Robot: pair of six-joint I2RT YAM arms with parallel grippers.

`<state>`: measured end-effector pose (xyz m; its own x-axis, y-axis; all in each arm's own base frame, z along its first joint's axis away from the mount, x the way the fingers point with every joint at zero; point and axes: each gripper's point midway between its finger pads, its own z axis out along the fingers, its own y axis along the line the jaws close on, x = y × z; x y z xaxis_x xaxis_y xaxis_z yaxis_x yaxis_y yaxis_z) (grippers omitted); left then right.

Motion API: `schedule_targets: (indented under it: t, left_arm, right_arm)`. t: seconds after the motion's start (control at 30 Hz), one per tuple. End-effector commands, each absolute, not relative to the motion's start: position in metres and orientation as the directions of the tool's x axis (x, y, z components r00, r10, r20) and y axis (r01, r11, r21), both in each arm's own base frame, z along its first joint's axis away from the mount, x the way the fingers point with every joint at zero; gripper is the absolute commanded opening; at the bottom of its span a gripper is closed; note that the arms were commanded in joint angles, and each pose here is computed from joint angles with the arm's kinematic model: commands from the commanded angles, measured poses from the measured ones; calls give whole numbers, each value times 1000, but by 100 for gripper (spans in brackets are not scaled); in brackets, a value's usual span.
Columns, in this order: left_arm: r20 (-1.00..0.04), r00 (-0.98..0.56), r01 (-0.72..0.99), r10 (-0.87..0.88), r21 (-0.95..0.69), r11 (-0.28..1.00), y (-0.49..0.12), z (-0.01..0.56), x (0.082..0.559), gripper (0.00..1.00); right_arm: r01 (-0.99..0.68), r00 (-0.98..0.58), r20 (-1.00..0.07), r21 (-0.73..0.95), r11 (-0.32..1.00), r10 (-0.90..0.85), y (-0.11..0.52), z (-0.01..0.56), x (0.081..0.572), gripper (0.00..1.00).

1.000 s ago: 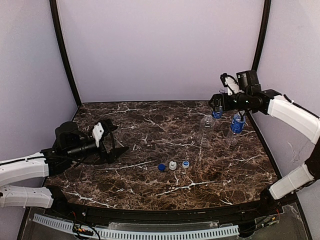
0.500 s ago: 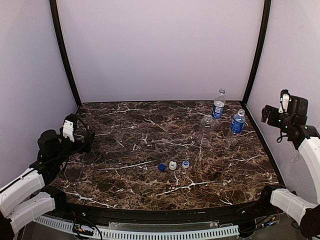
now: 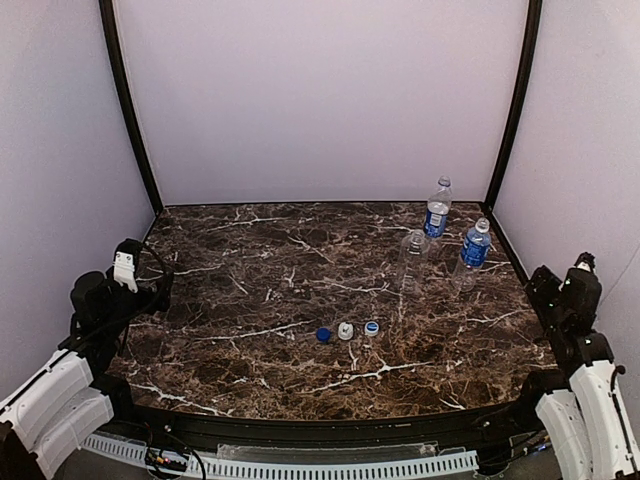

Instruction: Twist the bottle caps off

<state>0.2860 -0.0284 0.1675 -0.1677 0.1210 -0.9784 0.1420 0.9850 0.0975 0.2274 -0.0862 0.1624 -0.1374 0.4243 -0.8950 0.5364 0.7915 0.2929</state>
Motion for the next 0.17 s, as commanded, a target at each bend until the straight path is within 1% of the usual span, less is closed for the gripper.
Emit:
schedule_targets:
  t: [0.0, 0.13]
  left_arm:
    - [-974, -189, 162, 123, 93, 982, -27, 158, 284, 99]
    - [-972, -206, 139, 116, 88, 986, -18, 154, 284, 99]
  right_arm:
    - [594, -2, -881, 379, 709, 473, -101, 160, 222, 98]
    - [596, -26, -881, 366, 715, 473, -100, 151, 223, 98]
